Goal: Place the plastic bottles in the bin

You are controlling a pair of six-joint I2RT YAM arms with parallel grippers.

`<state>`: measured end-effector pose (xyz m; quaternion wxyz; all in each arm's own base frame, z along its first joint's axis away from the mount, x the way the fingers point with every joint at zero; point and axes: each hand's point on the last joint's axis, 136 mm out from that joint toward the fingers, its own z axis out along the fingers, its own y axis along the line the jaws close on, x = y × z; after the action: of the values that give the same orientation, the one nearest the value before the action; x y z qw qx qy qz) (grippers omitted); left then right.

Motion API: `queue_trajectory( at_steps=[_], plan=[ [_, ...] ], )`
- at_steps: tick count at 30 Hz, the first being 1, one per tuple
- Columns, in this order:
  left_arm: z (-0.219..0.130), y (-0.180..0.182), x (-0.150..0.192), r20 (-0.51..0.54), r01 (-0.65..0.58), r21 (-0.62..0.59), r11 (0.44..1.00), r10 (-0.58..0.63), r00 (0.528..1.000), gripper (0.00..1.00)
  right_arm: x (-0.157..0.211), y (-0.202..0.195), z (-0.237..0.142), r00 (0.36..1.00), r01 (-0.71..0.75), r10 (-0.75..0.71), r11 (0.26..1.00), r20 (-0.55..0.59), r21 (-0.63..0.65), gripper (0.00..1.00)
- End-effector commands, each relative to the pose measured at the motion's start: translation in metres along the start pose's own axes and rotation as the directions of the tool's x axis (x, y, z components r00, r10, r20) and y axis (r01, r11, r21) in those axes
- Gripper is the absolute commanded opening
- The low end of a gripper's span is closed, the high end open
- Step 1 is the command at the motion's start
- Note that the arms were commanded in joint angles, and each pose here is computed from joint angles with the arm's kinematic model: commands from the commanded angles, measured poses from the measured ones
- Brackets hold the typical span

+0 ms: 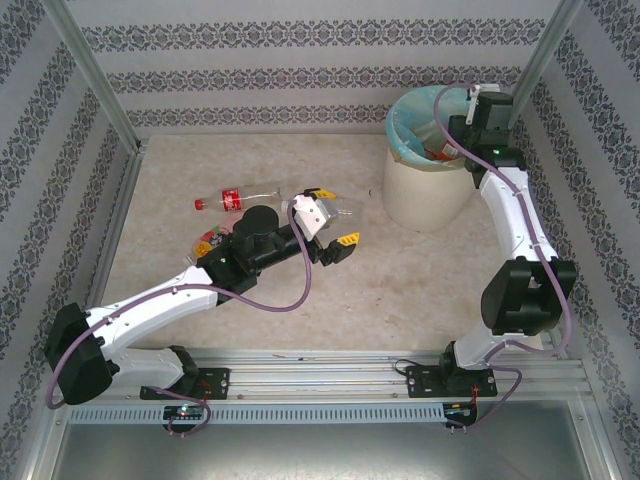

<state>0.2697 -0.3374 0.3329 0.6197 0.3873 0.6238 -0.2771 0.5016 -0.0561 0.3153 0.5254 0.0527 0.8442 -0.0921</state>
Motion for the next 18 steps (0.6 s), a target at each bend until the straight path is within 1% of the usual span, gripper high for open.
queue_trajectory(
  at_steps=[1, 4, 7, 9, 11, 12, 15, 18],
  plan=[
    [0.001, -0.002, -0.012, 0.037, 0.039, 0.001, 0.999, -0.039, 0.999, 0.89, 0.046, 0.019, 0.018, 0.985, -0.115, 0.1, 0.988, -0.139, -0.1, 0.55],
    [0.009, -0.001, -0.004, 0.023, 0.075, -0.005, 0.997, -0.075, 0.997, 0.89, 0.046, 0.018, 0.021, 0.981, -0.136, 0.119, 0.985, -0.153, -0.106, 0.58],
    [0.016, -0.002, 0.004, -0.004, 0.083, 0.004, 0.997, -0.083, 0.997, 0.9, 0.034, 0.022, 0.011, 0.982, -0.148, 0.128, 0.979, -0.142, -0.142, 0.66],
    [0.02, 0.0, 0.01, -0.029, 0.073, -0.006, 0.997, -0.073, 0.997, 0.9, 0.019, 0.023, -0.003, 0.985, -0.155, 0.139, 0.974, -0.103, -0.166, 0.72],
    [0.023, 0.003, 0.016, -0.045, 0.053, -0.024, 0.998, -0.054, 0.998, 0.91, 0.0, 0.023, -0.021, 0.986, -0.164, 0.156, 0.968, -0.056, -0.19, 0.8],
    [0.024, 0.004, 0.019, -0.055, 0.039, -0.03, 0.999, -0.041, 0.998, 0.91, -0.012, 0.024, -0.032, 0.986, -0.17, 0.167, 0.964, -0.03, -0.206, 0.83],
    [0.026, 0.009, 0.024, -0.077, 0.026, -0.051, 0.998, -0.029, 0.997, 0.91, -0.04, 0.026, -0.062, 0.984, -0.161, 0.176, 0.957, 0.04, -0.242, 0.86],
    [0.027, 0.01, 0.026, -0.08, 0.029, -0.052, 0.998, -0.033, 0.996, 0.92, -0.059, 0.024, -0.085, 0.98, -0.139, 0.169, 0.959, 0.104, -0.245, 0.87]
  ],
)
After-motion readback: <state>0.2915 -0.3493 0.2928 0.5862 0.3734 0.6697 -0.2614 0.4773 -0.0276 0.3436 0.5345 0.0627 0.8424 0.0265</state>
